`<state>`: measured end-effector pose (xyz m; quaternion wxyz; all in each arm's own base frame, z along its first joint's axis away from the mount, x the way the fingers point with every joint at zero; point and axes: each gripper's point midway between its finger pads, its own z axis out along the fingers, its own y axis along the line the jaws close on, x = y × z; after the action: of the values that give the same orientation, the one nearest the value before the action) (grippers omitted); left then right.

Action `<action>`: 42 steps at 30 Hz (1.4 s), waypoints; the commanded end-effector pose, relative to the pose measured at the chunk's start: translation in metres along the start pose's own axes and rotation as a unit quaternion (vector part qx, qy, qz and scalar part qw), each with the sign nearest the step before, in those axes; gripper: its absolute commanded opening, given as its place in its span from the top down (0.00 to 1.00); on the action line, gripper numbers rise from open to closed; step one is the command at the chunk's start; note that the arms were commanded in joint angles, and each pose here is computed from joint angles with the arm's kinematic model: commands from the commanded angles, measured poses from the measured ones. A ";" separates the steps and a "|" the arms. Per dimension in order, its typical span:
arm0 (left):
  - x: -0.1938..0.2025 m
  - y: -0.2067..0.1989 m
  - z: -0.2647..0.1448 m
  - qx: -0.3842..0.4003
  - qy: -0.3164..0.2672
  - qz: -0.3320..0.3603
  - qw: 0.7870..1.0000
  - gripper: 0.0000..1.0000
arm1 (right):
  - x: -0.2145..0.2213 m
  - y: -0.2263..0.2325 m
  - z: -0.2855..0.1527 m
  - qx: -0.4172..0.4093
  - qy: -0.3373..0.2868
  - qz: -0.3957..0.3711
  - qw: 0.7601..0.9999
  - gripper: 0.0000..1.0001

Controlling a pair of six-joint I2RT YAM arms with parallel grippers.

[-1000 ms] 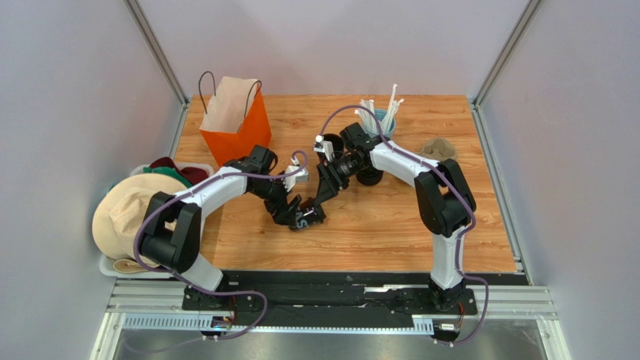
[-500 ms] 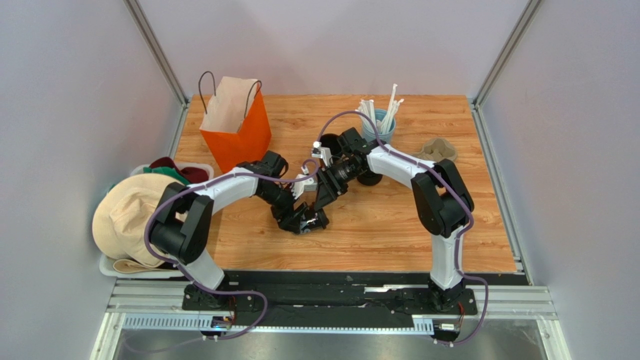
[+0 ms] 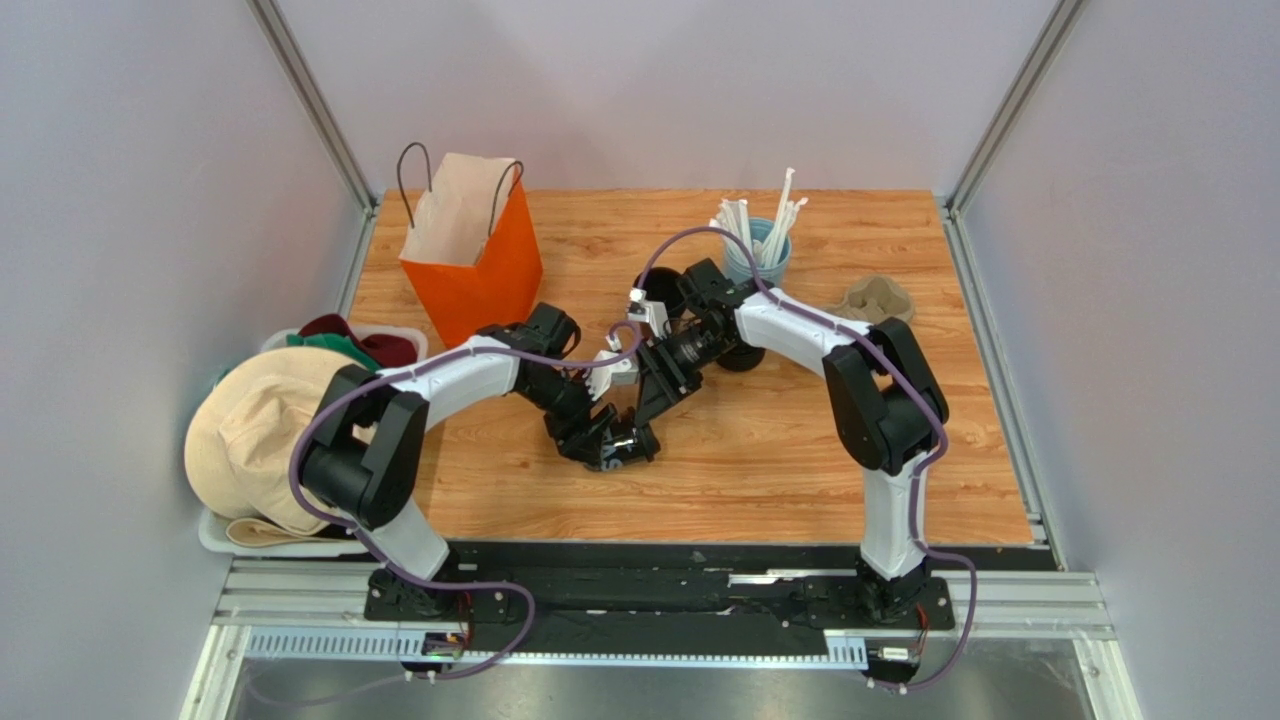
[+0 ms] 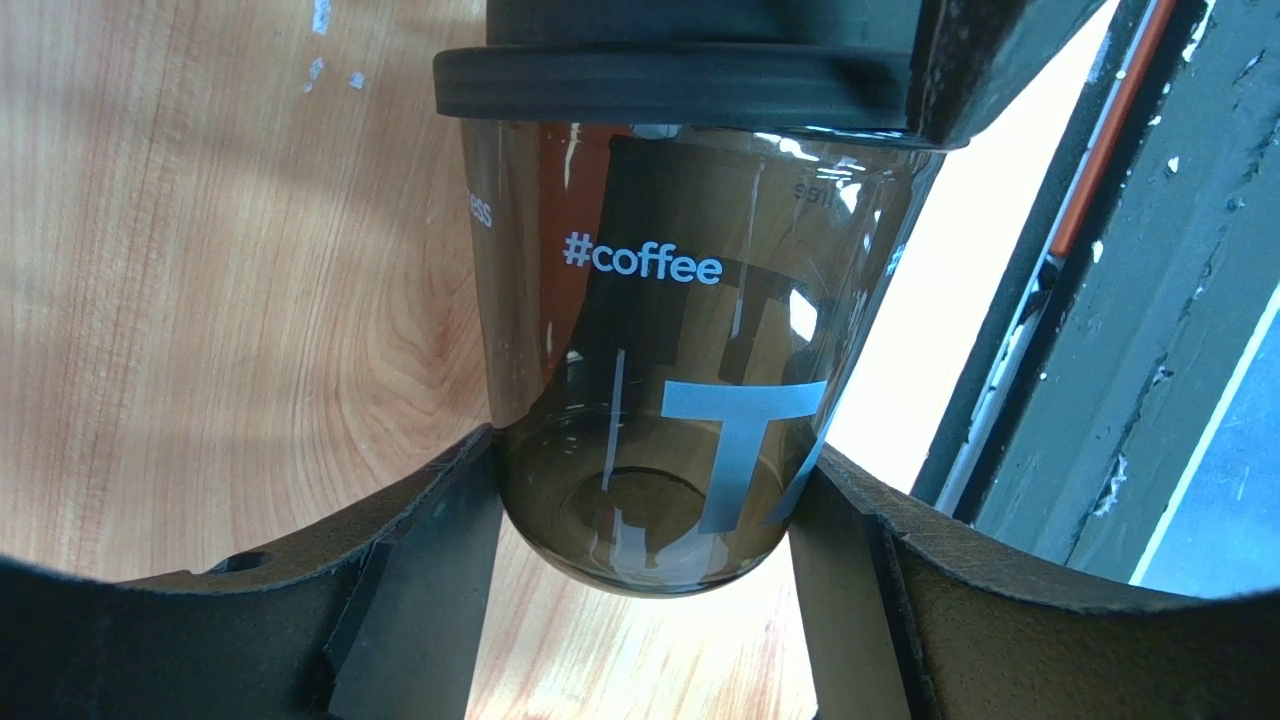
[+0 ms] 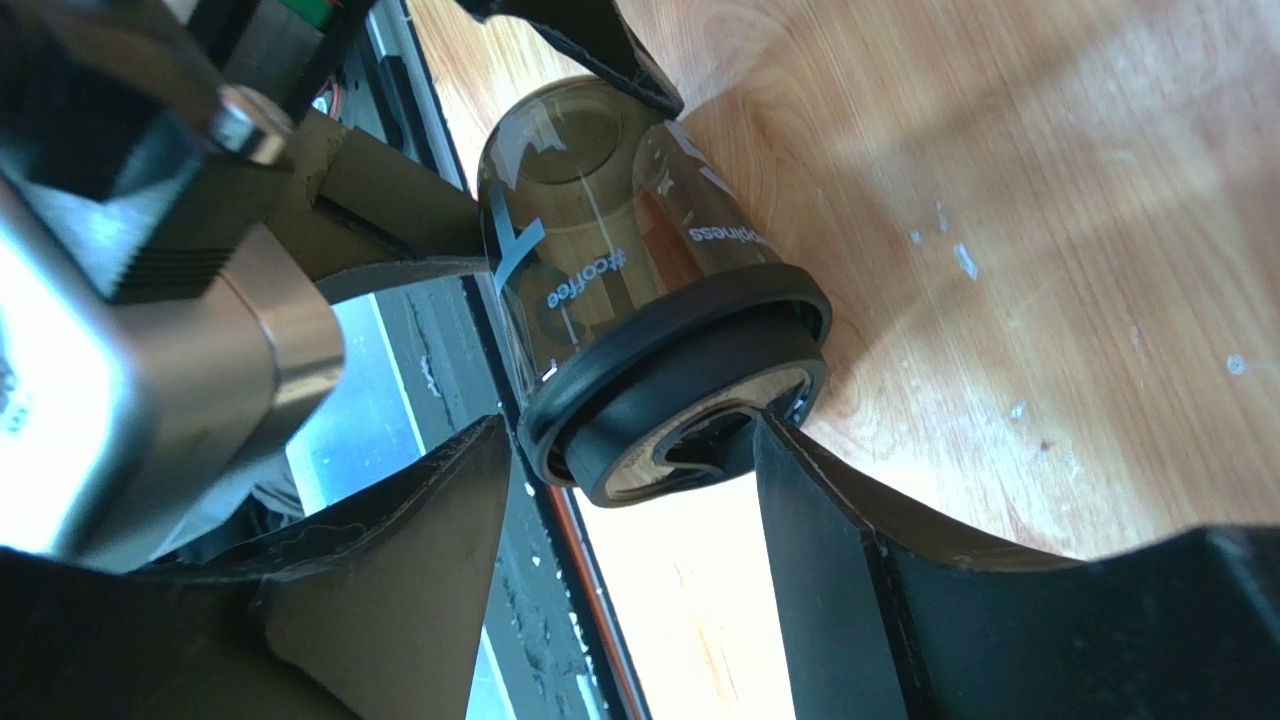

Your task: Pack the takeout coffee

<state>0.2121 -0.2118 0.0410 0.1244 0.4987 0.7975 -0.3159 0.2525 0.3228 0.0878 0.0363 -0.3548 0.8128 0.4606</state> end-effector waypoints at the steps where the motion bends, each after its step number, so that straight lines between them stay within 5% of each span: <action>1: -0.006 0.001 0.002 0.000 -0.009 0.017 1.000 0.36 | -0.009 0.009 -0.022 -0.003 -0.018 -0.006 1.000 0.35; 17: -0.038 -0.010 -0.013 0.016 -0.056 0.048 0.997 0.37 | 0.002 0.044 -0.048 -0.038 -0.006 -0.028 0.999 0.34; 32: -0.116 -0.034 -0.058 0.017 -0.193 0.121 0.973 0.37 | -0.029 0.061 -0.150 -0.112 -0.149 -0.016 0.982 0.32; 42: -0.158 -0.033 -0.088 -0.030 -0.265 0.152 0.952 0.36 | -0.024 0.060 -0.142 -0.188 -0.154 0.023 0.970 0.31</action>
<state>0.2521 -0.2658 0.1496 0.3154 0.5041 0.7054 -0.3858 0.2771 0.2388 0.2134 0.0947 -0.2679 0.7362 0.6142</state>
